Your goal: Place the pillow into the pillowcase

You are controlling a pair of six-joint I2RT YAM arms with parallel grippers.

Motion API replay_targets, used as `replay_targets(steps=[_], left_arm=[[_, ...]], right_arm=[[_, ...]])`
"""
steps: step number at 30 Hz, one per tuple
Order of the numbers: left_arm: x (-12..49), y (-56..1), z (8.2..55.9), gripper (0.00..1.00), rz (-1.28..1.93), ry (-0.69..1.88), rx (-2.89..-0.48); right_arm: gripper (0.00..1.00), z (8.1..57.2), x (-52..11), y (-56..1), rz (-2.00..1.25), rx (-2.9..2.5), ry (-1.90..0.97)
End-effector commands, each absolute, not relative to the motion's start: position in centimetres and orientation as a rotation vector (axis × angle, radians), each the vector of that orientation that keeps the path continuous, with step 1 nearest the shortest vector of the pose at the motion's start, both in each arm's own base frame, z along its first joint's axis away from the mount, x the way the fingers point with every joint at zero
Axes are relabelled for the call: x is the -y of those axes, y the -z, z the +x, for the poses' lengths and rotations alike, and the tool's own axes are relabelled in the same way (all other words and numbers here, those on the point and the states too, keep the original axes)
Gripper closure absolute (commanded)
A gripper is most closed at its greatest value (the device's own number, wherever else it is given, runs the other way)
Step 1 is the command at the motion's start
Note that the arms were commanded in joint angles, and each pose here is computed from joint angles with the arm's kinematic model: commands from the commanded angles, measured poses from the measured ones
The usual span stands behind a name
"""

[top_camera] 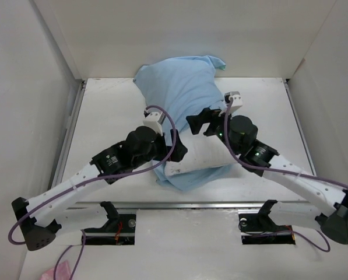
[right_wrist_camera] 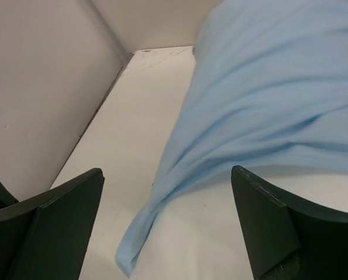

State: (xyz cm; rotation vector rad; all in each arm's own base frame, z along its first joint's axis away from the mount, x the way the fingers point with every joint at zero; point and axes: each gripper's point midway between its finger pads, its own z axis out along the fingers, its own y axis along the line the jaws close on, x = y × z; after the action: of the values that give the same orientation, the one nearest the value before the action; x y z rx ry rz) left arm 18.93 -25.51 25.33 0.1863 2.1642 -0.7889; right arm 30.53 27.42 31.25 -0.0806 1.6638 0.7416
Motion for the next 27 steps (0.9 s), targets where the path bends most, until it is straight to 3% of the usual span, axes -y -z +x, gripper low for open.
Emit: replay_targets(steps=[1, 6, 13, 22, 25, 27], left_arm=[[26.6, -27.3, 21.4, 0.0, 0.224, 0.741, -2.066], [31.2, -26.1, 23.3, 0.0, 0.385, 0.733, -2.099], [37.0, -21.7, 23.7, 0.0, 0.603, 0.822, -2.181], [30.3, -18.1, 29.5, 0.0, 0.327, 0.515, -2.298], [27.9, -19.5, 30.4, 0.0, 0.239, 0.448, -2.256], [27.1, -20.7, 30.4, 0.0, 0.226, 0.444, -2.228]], right_arm=[[0.04, 29.3, -22.6, -27.2, 0.021, -1.9, -0.505], [0.04, 29.5, -17.3, -22.8, 0.233, -2.018, -0.302], [0.06, 30.9, -13.6, -18.0, 0.328, -2.103, -0.375], [0.1, 27.3, -25.9, -16.6, -0.191, -2.171, -0.868], [0.1, 26.2, -29.6, -20.0, -0.293, -2.081, -1.062], [0.1, 27.1, -29.7, -22.0, -0.272, -2.037, -1.047]])
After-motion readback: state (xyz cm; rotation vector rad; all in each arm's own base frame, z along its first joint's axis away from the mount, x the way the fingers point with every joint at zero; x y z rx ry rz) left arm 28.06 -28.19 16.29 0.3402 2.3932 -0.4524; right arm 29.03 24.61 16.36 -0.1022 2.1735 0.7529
